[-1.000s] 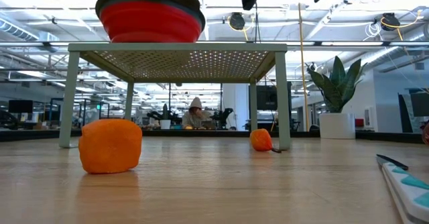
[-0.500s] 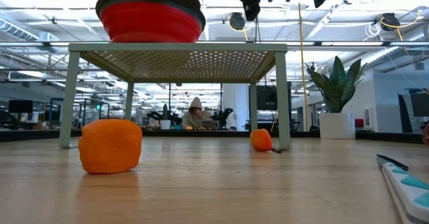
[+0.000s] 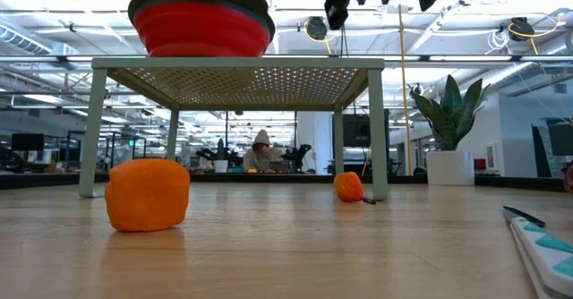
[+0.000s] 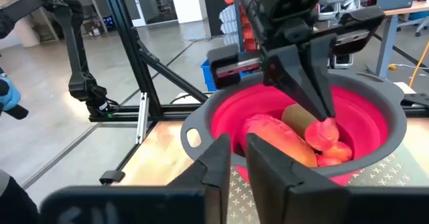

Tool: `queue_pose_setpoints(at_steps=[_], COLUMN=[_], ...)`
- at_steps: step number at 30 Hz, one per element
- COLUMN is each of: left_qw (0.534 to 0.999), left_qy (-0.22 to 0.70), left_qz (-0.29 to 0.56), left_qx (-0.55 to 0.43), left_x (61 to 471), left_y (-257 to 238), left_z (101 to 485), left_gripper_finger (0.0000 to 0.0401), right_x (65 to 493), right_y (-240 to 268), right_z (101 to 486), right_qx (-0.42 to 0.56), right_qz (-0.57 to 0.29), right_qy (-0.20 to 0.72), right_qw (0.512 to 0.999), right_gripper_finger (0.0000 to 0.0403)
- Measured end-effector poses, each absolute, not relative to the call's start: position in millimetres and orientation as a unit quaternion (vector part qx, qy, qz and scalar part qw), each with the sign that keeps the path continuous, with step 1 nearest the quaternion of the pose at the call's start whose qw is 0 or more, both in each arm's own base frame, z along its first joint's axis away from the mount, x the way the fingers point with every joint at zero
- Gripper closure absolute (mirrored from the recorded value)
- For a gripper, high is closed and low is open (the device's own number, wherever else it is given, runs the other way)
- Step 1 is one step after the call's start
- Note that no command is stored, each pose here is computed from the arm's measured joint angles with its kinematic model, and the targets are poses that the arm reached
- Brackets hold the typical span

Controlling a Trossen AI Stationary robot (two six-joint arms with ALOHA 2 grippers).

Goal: Pick & Place Fruit
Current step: Put the orange pear into the red strainer bowl on the shelf

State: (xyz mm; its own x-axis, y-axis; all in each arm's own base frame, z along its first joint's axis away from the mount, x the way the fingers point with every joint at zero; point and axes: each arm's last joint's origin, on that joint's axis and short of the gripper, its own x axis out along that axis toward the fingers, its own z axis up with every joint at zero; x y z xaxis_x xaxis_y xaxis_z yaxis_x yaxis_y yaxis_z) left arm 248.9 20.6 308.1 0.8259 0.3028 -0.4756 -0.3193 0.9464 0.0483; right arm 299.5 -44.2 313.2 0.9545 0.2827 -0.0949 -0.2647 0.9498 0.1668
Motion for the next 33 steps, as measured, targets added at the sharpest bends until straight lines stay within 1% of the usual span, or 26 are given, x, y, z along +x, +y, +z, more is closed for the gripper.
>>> queue_pose_setpoints(at_steps=[5,8,12,24,33], left_qw=[0.952,0.950,0.947,0.947,0.946], left_qy=[0.248,0.253,0.269,0.270,0.265], left_qz=[0.177,0.181,0.173,0.171,0.175], left_qx=[-0.020,-0.021,-0.023,-0.034,-0.062], left_x=[247.9,247.2,245.7,245.5,245.6], left_y=[27.8,29.9,29.6,29.2,29.0], left_z=[307.7,306.9,304.2,303.7,303.7], left_gripper_finger=[0.0401,0.0401,0.0401,0.0400,0.0365], right_x=[299.4,299.0,299.1,299.1,299.1], right_y=[-43.9,-42.7,-42.6,-42.7,-42.7], right_z=[313.1,313.1,313.1,313.2,312.9], right_qx=[0.077,0.078,0.087,0.089,0.089], right_qz=[0.143,0.165,0.165,0.164,0.164], right_qy=[0.060,0.061,0.062,0.062,0.063], right_qw=[0.985,0.981,0.981,0.980,0.980], right_gripper_finger=[0.0391,0.0401,0.0397,0.0402,0.0402])
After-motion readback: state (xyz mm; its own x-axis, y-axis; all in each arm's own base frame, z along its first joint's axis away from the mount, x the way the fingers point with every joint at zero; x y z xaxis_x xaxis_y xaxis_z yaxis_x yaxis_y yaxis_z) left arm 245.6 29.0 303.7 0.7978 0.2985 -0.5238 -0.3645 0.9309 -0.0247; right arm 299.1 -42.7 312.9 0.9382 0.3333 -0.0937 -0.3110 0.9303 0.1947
